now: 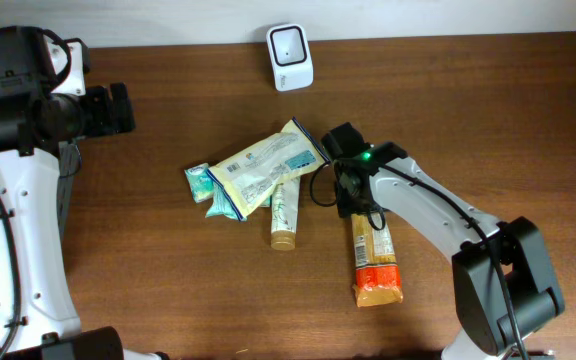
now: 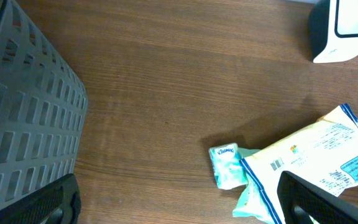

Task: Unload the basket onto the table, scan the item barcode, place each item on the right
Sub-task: 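Reach the right gripper to the snack bag and grasp it, then lift the snack bag with the right gripper up to the scanner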

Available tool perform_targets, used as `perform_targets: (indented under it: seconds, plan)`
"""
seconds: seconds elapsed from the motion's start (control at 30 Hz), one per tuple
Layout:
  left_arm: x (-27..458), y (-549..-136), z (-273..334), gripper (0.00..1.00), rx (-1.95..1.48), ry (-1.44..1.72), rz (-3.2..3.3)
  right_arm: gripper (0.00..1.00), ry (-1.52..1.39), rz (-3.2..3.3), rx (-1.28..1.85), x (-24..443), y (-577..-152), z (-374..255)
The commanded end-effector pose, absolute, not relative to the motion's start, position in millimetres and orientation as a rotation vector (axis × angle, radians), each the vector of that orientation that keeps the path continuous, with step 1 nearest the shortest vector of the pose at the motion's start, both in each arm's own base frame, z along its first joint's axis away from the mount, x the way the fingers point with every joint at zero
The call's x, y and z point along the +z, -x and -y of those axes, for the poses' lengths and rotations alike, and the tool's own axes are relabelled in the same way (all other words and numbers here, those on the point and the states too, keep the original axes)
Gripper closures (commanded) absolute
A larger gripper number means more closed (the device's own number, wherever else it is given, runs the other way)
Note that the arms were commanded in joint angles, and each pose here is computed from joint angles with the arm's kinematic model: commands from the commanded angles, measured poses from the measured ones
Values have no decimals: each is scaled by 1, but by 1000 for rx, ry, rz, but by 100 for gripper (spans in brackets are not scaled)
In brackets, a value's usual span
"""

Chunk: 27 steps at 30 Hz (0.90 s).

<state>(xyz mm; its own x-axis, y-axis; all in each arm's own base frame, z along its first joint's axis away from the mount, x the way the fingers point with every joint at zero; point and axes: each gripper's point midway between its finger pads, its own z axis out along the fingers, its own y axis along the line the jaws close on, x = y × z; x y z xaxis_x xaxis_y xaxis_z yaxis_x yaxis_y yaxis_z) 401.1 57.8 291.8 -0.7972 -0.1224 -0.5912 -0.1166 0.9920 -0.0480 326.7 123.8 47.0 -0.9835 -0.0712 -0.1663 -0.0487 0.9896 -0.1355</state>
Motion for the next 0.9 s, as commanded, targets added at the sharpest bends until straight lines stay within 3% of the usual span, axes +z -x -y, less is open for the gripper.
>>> perform_targets:
  seconds: [0.0, 0.27, 0.7, 0.87]
  plan:
    - [296, -401, -58, 1, -22, 170, -2487, 33, 90, -3024, -19, 44, -332, -123]
    - [296, -401, -58, 1, -22, 171, -2487, 20, 48, -3006, 710, 50, -335, -69]
    - [296, -401, -58, 1, -22, 171, -2487, 21, 70, -2835, 986, -11, -302, -85]
    - [296, -401, -58, 1, -22, 171, -2487, 31, -22, -2843, 1117, -40, -293, -95]
